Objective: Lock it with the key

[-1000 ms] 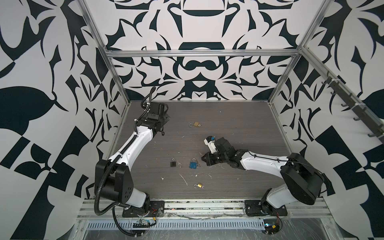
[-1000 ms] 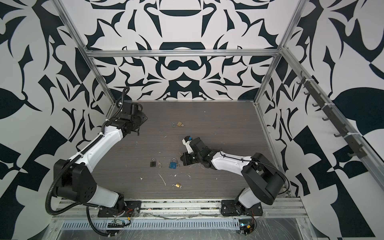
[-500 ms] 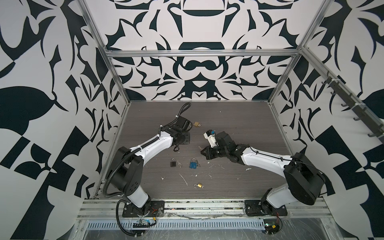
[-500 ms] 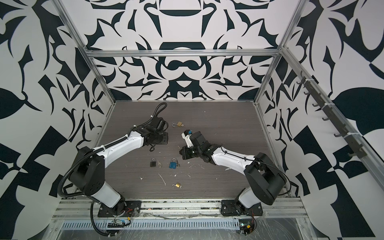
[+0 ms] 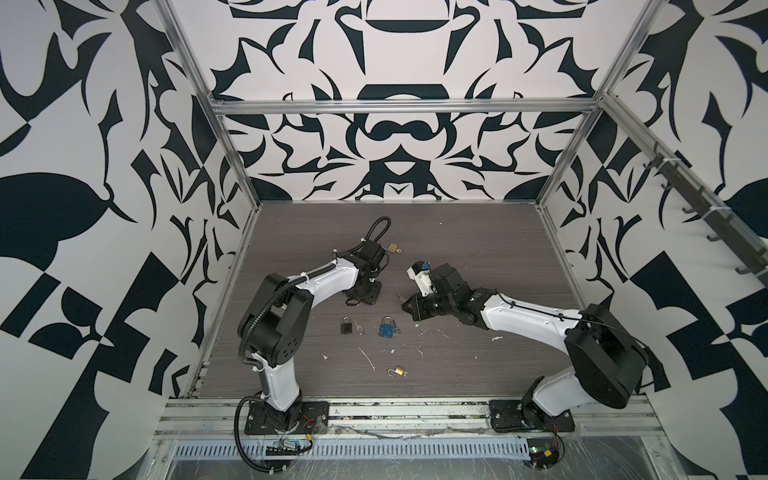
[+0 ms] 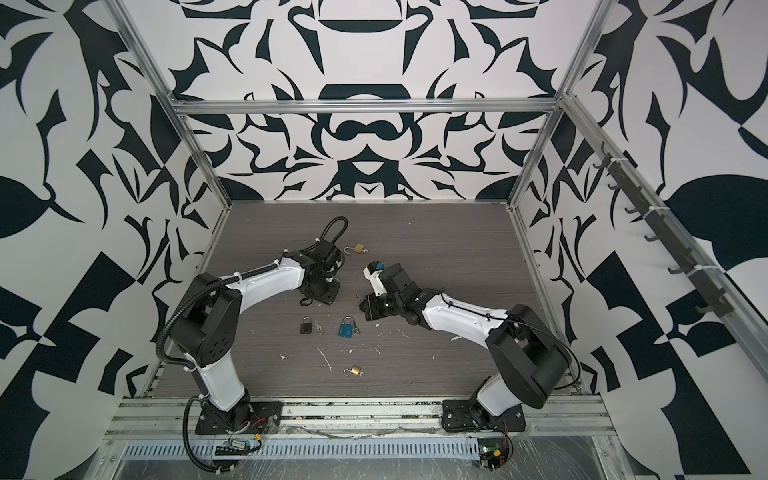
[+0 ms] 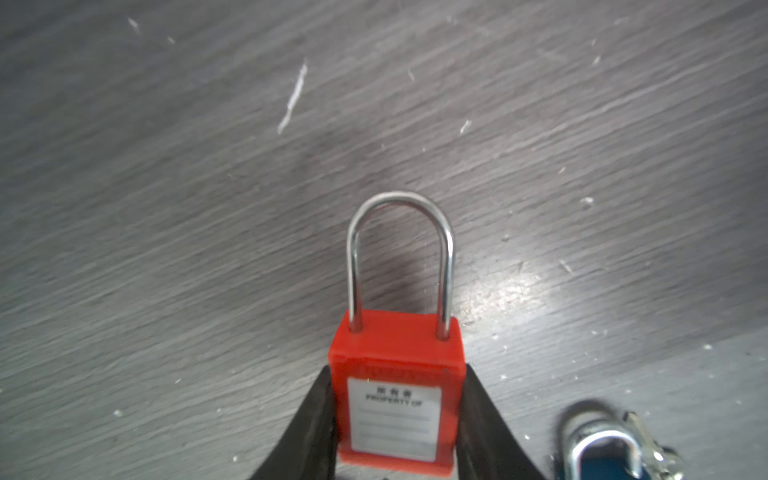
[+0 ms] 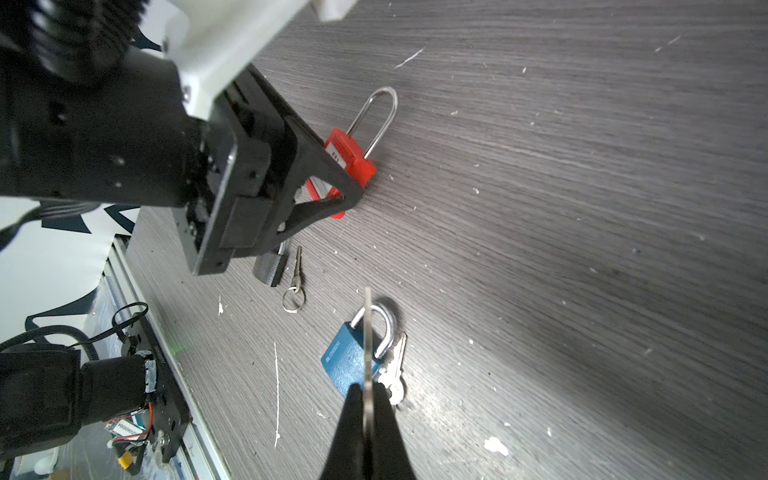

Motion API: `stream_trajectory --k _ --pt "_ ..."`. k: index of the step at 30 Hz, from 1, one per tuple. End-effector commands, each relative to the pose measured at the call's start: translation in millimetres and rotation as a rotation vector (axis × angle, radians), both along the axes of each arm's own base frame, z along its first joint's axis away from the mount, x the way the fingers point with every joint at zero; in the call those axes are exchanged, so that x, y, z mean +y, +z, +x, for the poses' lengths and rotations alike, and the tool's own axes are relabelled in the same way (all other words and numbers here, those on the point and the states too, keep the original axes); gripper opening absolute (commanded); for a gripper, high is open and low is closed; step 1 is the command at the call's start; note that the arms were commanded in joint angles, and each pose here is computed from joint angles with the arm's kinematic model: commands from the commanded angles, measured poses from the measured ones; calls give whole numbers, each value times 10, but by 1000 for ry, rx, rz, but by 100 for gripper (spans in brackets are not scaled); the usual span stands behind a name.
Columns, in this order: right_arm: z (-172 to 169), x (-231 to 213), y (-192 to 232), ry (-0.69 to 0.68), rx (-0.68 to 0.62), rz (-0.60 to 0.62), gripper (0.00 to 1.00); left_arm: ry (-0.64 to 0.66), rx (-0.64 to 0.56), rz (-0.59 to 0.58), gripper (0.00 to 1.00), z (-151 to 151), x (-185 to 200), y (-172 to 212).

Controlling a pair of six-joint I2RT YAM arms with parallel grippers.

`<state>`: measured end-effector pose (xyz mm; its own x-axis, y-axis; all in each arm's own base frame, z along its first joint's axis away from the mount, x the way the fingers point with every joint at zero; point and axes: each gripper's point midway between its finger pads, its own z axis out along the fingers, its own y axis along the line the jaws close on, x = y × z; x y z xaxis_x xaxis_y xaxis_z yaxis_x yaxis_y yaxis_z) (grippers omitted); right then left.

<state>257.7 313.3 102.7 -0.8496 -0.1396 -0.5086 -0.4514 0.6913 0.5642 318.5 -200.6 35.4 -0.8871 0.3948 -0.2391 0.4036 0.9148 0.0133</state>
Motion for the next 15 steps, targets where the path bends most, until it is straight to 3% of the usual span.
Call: stream_trajectory --k 1,5,15 --pt "73 80 163 7 -32 35 0 -27 43 21 0 -29 7 -37" --pt "73 81 143 5 -26 34 0 -27 52 49 7 -46 59 -91" --pt "86 109 116 6 -14 36 0 -44 17 52 49 -16 73 -44"
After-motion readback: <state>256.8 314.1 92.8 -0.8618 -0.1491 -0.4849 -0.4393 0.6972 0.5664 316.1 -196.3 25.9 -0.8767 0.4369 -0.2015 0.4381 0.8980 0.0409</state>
